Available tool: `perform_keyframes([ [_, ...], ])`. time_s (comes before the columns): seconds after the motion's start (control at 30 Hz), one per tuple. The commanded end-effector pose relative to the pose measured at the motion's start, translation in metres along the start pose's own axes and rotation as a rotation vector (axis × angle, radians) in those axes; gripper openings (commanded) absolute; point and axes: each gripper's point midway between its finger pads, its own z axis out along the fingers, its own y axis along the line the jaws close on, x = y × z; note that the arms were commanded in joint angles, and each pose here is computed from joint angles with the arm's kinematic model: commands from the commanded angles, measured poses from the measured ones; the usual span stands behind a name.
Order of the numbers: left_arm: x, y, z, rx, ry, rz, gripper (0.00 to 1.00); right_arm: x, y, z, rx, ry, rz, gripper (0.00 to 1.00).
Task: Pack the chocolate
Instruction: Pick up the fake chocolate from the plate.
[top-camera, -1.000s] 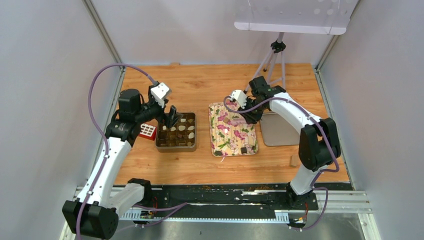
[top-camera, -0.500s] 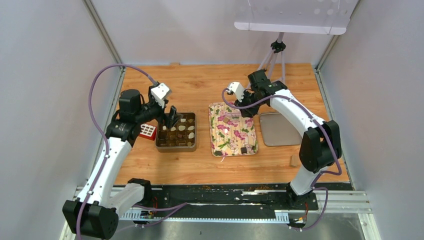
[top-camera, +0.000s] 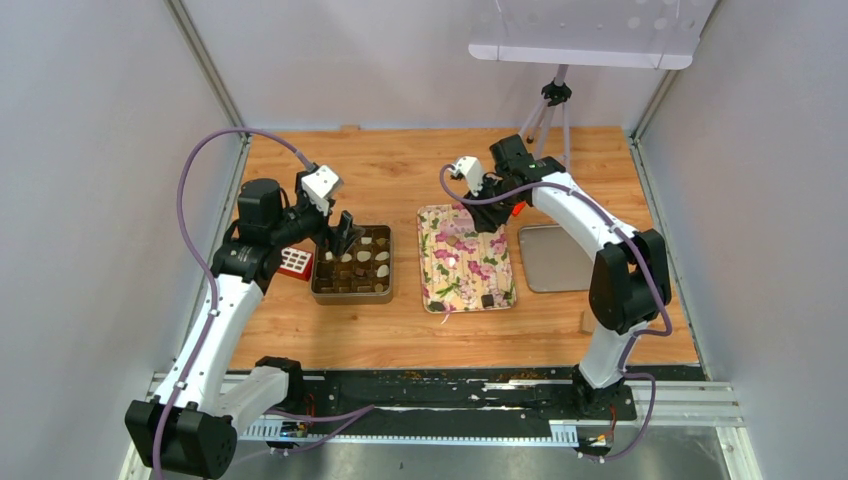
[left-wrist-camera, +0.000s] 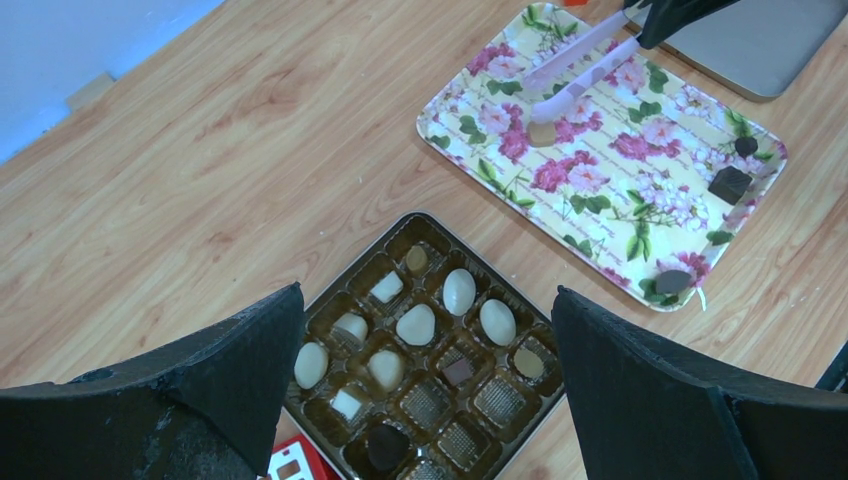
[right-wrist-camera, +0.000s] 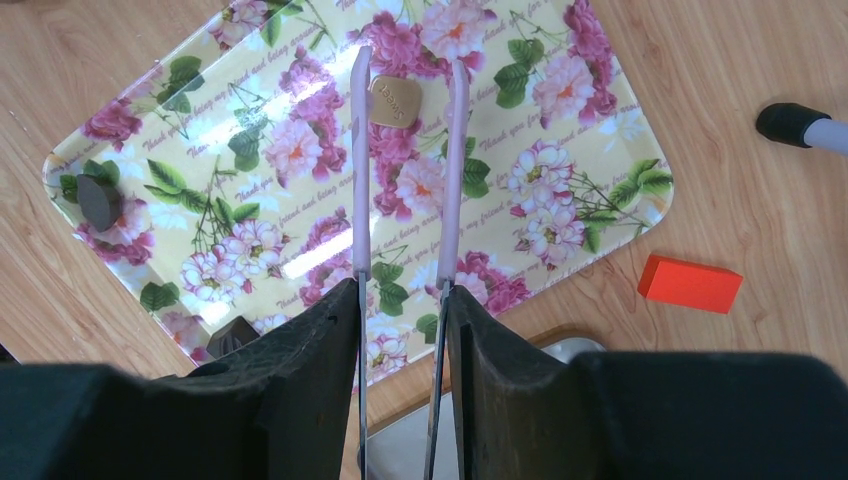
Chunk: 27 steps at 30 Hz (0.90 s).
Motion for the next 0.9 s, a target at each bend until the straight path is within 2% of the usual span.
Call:
perform_keyframes([
  [0.0,-0.003,0.002,-0.003,-0.011,-0.012,0.028,1.00,-0.014,0.000,0.003,0.000,-0.042,-0.005,0.37],
  [0.57,0.004,0.002,-0.003,-0.013,0.003,0.039,1.00,-0.001,-0.003,0.021,0.009,0.029,-0.015,0.41],
  [0.87,0.005,0.002,-0.002,-0.013,0.004,0.035,1.00,0.012,0.002,0.025,-0.005,0.064,-0.008,0.38],
])
